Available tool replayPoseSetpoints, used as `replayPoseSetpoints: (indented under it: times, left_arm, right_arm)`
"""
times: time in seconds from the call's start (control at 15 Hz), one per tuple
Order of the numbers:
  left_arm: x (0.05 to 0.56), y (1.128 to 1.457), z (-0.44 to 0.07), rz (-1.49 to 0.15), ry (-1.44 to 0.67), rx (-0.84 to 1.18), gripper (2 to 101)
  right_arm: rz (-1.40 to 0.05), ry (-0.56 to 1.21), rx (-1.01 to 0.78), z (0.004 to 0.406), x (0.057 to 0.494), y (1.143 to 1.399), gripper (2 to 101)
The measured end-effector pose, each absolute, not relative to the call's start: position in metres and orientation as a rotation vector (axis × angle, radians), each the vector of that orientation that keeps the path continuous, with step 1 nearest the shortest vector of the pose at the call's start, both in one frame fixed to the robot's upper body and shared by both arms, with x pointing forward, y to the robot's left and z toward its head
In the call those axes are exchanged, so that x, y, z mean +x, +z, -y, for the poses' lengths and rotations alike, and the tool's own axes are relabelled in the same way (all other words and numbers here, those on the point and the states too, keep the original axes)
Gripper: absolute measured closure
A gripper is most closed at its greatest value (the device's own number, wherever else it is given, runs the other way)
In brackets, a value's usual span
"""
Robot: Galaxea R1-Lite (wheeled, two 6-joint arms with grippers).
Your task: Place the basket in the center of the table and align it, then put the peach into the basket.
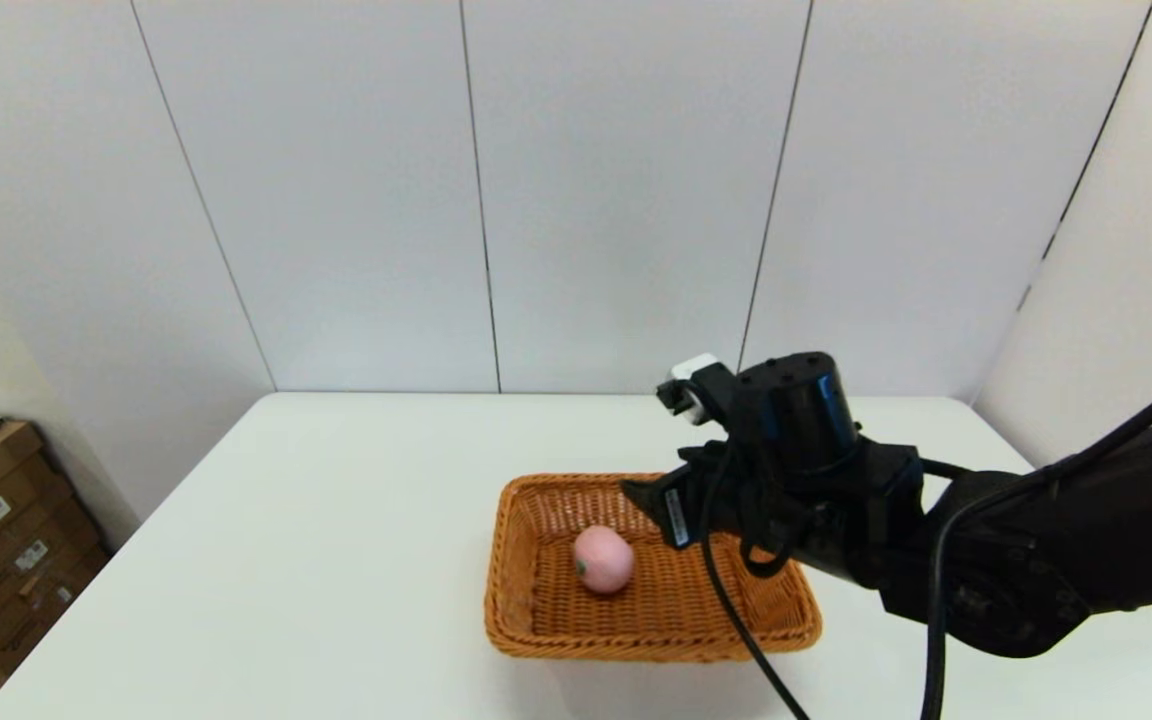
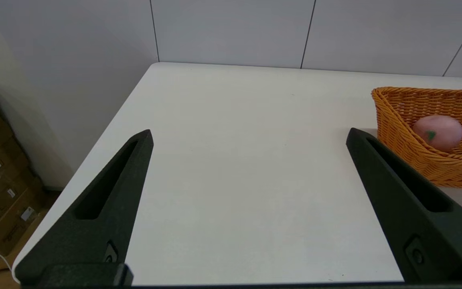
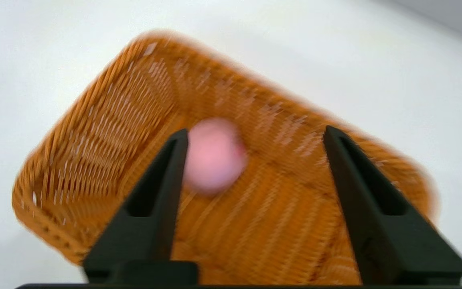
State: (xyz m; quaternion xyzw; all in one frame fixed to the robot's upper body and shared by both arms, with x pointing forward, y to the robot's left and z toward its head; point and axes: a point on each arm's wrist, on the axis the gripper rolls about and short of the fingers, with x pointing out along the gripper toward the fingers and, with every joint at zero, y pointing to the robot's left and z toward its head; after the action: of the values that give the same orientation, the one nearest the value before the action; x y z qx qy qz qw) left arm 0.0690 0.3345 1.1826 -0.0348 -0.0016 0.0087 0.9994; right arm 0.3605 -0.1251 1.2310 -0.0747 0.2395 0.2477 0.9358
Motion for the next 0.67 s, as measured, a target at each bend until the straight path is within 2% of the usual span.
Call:
replayPoseSetpoints:
  times: [0.27, 0.47, 0.67]
  left_arm:
    - [0.069, 1.183, -0.335, 0.004, 0.017, -0.079, 5.4]
    - [0.069, 1.183, -0.335, 0.003, 0.017, -0.078, 5.4]
    - [0.069, 1.183, -0.335, 0.004, 0.017, -0.079, 5.4]
  right_arm:
    - [-0.369, 0.447, -0.11, 0.162, 0.343, 1.277, 22.3]
    - [-0.241, 0.437, -0.145, 0.199, 0.3, 1.316, 16.8]
    - [-0.181, 0.355, -0.206, 0.249, 0.253, 1.335, 12.8]
